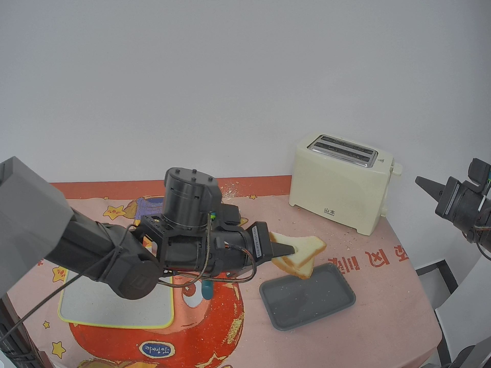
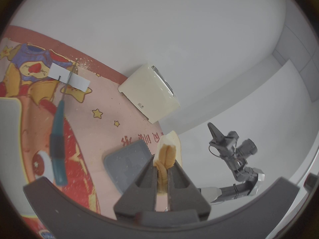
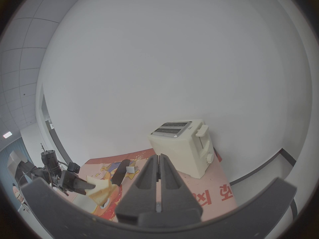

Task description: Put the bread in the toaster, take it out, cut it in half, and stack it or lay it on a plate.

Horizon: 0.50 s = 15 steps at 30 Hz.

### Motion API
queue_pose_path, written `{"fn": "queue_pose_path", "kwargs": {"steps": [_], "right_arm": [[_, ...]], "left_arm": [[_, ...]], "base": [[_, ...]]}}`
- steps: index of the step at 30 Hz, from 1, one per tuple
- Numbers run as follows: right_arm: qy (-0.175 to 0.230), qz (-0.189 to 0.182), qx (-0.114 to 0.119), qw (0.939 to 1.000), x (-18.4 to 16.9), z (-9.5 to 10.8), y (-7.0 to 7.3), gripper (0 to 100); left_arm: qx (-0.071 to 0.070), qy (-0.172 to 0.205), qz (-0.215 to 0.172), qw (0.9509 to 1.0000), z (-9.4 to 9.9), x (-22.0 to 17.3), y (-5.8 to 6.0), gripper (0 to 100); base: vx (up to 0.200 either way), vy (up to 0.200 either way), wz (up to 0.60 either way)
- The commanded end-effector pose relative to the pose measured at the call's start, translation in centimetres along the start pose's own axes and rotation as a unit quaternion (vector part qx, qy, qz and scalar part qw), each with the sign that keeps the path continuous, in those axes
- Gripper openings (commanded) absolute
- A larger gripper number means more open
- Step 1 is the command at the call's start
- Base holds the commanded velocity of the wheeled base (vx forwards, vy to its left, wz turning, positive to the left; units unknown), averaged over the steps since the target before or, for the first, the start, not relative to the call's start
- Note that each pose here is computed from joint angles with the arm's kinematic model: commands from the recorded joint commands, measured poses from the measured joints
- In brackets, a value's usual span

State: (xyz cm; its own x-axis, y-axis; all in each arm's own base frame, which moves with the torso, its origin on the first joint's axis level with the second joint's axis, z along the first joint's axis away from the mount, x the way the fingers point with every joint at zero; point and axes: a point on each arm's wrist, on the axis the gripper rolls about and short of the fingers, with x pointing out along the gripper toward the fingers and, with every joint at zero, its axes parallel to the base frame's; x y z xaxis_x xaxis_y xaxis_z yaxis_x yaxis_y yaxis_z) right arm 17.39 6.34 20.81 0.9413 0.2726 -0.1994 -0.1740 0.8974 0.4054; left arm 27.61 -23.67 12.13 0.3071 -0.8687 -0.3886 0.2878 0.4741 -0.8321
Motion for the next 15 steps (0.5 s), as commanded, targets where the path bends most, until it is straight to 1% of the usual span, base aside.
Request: {"fn": "queue_pose_path", "kwargs": {"steps": [1, 3, 5, 6, 8, 9, 10, 15], "right_arm": [[0.005, -0.002, -0.001, 1.0, 0.2, -0.2, -0.1, 0], [0.009, -0.003, -0.001, 1.0, 0.3, -0.4, -0.1, 0], [0.008, -0.004, -0.001, 1.0, 0.4, -0.4, -0.2, 0], [0.009, -0.004, -0.001, 1.0, 0.5, -0.4, -0.2, 0], [0.01, -0.005, -0.001, 0.9999, 0.5, -0.5, -0.2, 0], [0.01, -0.004, -0.001, 0.9999, 0.5, -0.4, -0.2, 0], [0.01, -0.005, -0.001, 0.9999, 0.5, -0.5, -0.2, 0], [0.009, -0.004, -0.001, 1.0, 0.5, -0.4, -0.2, 0]], "left_arm": [[-0.005, 0.013, 0.007, 0.9999, -0.3, 1.5, 0.8, 0], [-0.006, 0.025, 0.01, 0.9996, -0.9, 2.2, 1.0, 0], [-0.006, 0.027, 0.01, 0.9996, -1.0, 2.2, 1.0, 0], [-0.005, 0.034, 0.012, 0.9993, -1.4, 2.5, 0.9, 0], [-0.006, 0.036, 0.014, 0.9992, -1.5, 2.7, 1.1, 0], [-0.009, 0.043, 0.019, 0.9989, -1.8, 3.1, 1.6, 0], [-0.008, 0.047, 0.02, 0.9987, -2.1, 3.4, 1.6, 0], [-0.009, 0.054, 0.023, 0.9982, -2.4, 3.6, 1.7, 0]], "base": [[0.0, 0.0, 0.0], [0.0, 0.0, 0.0], [0.0, 0.0, 0.0], [0.0, 0.0, 0.0], [0.0, 0.0, 0.0], [0.0, 0.0, 0.0], [0.0, 0.0, 0.0], [0.0, 0.0, 0.0]]}}
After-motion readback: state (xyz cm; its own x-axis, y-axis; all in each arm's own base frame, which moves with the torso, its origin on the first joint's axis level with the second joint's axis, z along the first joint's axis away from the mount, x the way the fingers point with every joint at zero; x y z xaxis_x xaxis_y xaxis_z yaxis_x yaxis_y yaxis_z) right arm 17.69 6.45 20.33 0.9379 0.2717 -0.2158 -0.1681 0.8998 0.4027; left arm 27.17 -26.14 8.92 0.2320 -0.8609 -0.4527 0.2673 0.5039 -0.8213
